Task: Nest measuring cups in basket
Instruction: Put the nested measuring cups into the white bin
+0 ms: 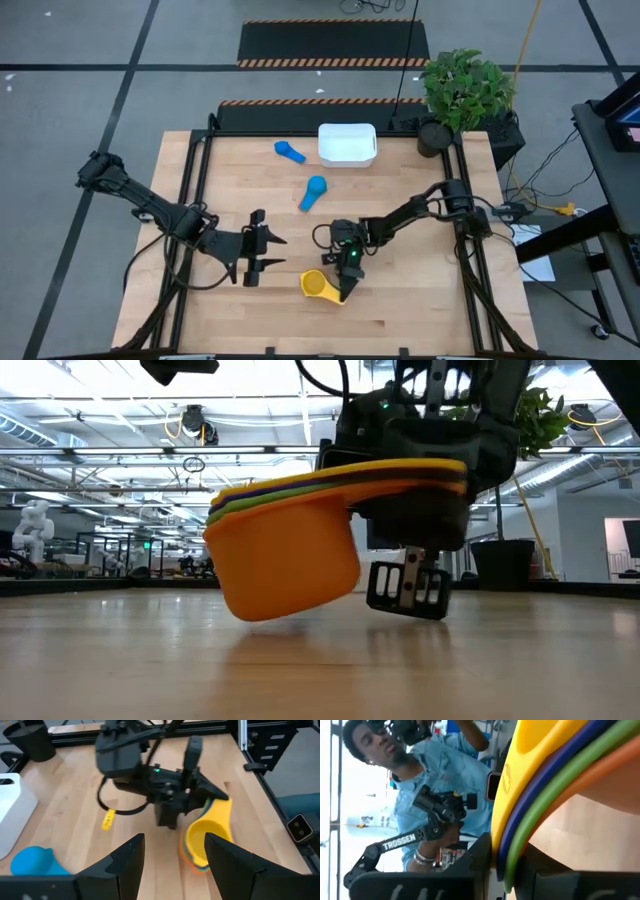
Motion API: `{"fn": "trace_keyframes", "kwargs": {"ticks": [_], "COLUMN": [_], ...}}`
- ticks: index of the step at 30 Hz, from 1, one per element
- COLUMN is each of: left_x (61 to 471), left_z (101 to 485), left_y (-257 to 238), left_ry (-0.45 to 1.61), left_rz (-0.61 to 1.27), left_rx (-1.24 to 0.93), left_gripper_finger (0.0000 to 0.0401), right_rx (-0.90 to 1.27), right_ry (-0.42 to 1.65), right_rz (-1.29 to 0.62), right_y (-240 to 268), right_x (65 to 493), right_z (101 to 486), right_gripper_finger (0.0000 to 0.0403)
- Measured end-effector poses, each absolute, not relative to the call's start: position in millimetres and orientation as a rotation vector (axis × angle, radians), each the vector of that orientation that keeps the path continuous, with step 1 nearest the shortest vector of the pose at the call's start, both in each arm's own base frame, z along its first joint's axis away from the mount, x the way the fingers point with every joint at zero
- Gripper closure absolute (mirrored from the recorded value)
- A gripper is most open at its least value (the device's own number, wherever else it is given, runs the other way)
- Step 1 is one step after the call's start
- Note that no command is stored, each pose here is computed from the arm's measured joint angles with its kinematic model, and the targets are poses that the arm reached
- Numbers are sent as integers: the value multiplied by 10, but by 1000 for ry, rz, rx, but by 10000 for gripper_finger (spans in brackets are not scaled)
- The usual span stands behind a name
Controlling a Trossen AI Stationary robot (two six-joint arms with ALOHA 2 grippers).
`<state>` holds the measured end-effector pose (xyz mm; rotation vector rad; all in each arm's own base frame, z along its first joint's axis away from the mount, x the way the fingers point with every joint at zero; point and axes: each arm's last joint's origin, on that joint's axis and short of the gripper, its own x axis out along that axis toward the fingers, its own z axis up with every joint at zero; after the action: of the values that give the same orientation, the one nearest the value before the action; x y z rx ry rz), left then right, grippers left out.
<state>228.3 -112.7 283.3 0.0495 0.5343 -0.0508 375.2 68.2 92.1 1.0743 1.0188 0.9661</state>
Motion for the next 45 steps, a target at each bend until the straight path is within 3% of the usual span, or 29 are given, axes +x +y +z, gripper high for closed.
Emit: {"fn": "trace_keyframes", "kwargs": {"ticks": [24, 33, 45], "left_x": [2259, 2260, 2263], "left_z": [2836, 2838, 2844], "left_y": [-1179, -1179, -1181], "left_ry": [532, 530, 524], "left_rz": [-57, -57, -56], "left_rx": [-8, -9, -13], "left_gripper_finger": [192, 192, 192], "right_rx": [1152, 1058, 765], "right_ry": [1068, 1080, 1115], "right_rz": [843, 660, 381], "right_y": [404, 137, -17], "right_x": [3726, 3560, 3248], "right_z": [927, 1125, 1514], "right_gripper_finger": [285, 269, 268]}}
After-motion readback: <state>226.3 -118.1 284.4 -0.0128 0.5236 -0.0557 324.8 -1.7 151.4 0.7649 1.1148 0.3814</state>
